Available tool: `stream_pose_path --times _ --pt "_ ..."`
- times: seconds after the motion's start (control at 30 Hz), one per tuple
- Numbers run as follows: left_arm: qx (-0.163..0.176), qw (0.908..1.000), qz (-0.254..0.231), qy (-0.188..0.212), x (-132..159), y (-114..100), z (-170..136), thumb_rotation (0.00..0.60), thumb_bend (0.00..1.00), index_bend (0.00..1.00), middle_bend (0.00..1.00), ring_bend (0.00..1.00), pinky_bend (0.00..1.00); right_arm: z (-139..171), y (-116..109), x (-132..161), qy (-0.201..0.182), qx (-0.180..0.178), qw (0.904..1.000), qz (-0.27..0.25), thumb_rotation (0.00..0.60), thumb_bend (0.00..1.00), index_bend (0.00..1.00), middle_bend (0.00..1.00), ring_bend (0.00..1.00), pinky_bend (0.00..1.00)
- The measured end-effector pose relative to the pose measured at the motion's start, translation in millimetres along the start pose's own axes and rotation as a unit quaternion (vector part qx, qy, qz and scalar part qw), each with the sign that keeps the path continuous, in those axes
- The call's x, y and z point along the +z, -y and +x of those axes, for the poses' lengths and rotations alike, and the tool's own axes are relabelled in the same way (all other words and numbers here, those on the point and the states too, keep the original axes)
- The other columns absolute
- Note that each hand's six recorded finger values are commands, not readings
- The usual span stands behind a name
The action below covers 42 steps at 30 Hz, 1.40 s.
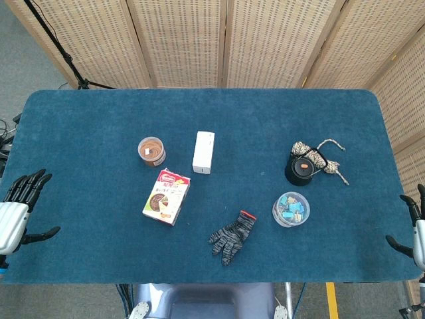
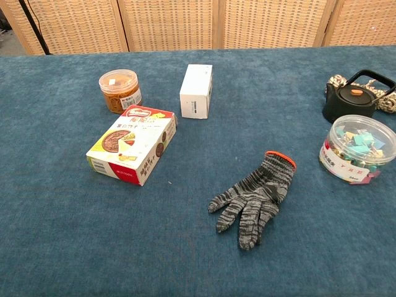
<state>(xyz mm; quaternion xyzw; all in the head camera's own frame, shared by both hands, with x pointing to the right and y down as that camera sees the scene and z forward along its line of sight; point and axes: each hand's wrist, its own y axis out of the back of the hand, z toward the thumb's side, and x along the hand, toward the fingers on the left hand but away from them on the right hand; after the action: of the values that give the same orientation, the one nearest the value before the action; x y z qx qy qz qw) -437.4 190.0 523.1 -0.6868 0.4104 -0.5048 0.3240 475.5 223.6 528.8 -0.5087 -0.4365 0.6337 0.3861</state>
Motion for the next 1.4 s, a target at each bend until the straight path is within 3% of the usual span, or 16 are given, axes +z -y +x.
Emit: stream_pose_path --times 0.33,0.63,0.9,1.2,1.4 --pt "-0.002 1.0 0.005 0.0 0.7 1.9 0.2 0.6 0.04 0.0 0.0 0.0 0.0 -12.3 10.2 9.6 -0.007 0.016 0.9998 -0.004 0.6 0.0 0.21 0.0 0.0 0.0" --pt "-0.006 1.0 0.005 0.003 1.0 2.0 1.2 0.6 0.04 0.0 0.0 0.0 0.0 -46.3 3.7 55.0 -0.067 0.022 0.9975 -0.008 0.6 0.0 0.3 0.0 0.0 0.0" --pt "-0.003 1.0 0.004 0.0 0.4 1.4 3.2 0.6 0.04 0.0 0.0 0.0 0.0 -100.2 0.9 111.8 -0.104 0.068 0.9922 -0.011 0.6 0.24 0.4 0.0 0.0 0.0" --pt "-0.003 1.0 0.009 -0.004 -0.6 1.5 3.5 0.6 0.04 0.0 0.0 0.0 0.0 -148.4 29.3 161.0 -0.106 0.136 0.9847 -0.025 0.6 0.26 0.43 0.0 0.0 0.0" --pt "-0.003 0.9999 0.013 -0.006 -1.0 1.8 4.1 0.6 0.04 0.0 0.0 0.0 0.0 -170.5 47.1 188.9 -0.105 0.155 0.9821 -0.018 0.6 0.34 0.43 0.0 0.0 0.0"
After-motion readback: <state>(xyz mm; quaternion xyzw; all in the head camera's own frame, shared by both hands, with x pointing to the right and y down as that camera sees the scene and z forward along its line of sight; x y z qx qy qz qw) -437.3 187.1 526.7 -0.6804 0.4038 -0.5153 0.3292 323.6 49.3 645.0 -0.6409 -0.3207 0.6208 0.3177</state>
